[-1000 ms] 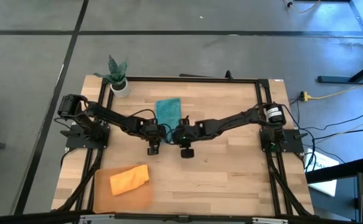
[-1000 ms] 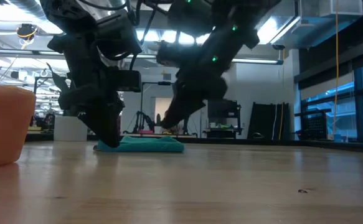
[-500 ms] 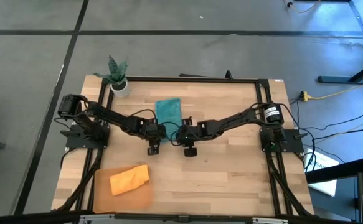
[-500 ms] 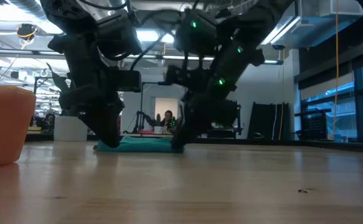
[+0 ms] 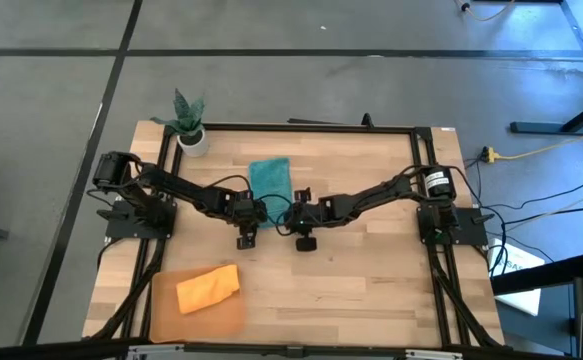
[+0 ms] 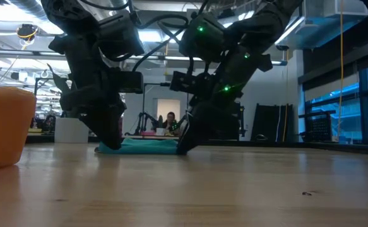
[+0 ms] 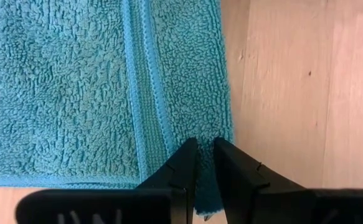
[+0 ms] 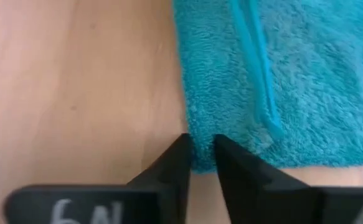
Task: Roll microfiber towels into tight, uniform cylinder then place into a basket
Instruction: Roll the blue microfiber towel
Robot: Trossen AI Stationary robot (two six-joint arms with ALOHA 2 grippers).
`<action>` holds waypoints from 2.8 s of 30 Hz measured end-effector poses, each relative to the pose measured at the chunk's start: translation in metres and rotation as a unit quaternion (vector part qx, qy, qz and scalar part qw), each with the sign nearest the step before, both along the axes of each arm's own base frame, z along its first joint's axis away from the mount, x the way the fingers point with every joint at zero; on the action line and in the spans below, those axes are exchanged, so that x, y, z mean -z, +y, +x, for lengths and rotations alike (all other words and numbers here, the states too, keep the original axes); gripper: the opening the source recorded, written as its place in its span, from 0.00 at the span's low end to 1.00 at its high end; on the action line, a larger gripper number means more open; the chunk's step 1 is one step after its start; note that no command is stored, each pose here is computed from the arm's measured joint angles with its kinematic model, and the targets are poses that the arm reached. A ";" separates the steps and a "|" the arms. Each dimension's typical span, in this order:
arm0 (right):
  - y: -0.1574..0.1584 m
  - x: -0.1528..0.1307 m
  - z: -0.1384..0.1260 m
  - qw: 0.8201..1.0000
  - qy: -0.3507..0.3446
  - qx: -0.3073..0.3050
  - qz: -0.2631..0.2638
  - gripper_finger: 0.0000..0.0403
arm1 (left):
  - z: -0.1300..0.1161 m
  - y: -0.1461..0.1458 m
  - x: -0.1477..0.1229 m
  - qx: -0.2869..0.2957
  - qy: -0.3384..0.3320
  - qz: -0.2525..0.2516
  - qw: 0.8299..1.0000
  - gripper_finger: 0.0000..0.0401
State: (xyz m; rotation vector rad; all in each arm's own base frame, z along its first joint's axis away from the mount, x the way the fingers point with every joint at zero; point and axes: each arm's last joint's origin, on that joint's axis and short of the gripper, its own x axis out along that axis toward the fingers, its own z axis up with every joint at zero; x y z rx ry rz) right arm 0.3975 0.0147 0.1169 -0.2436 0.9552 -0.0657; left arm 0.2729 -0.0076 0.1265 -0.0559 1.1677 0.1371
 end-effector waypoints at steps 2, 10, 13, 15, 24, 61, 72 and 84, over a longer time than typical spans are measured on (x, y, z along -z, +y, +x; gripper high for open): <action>-0.001 0.000 0.000 1.000 0.000 0.007 -0.007 0.13 | 0.000 0.000 0.000 0.000 0.000 0.000 1.000 0.13; -0.003 0.000 0.001 0.998 -0.007 0.020 0.061 0.01 | -0.003 0.000 -0.008 0.001 -0.012 0.000 1.000 0.13; -0.007 -0.002 0.002 0.993 -0.008 0.047 0.111 0.01 | -0.005 -0.002 -0.016 0.006 -0.023 -0.009 1.000 0.13; -0.008 -0.005 0.004 0.990 -0.005 0.056 0.132 0.01 | -0.007 -0.006 -0.023 0.014 -0.035 -0.008 0.999 0.13; -0.021 -0.020 0.013 0.963 0.010 0.088 0.256 0.00 | -0.013 -0.027 -0.029 0.051 -0.034 0.011 0.998 0.13; -0.108 -0.029 0.007 0.795 0.003 0.320 0.515 0.00 | -0.019 -0.033 -0.030 0.001 -0.029 0.130 0.991 0.13; -0.108 -0.029 0.007 0.801 0.001 0.314 0.510 0.00 | -0.018 -0.031 -0.029 -0.033 -0.037 0.127 0.991 0.13; -0.108 -0.029 0.007 0.808 -0.003 0.303 0.505 0.00 | -0.009 -0.026 -0.014 -0.030 -0.019 0.089 0.995 0.13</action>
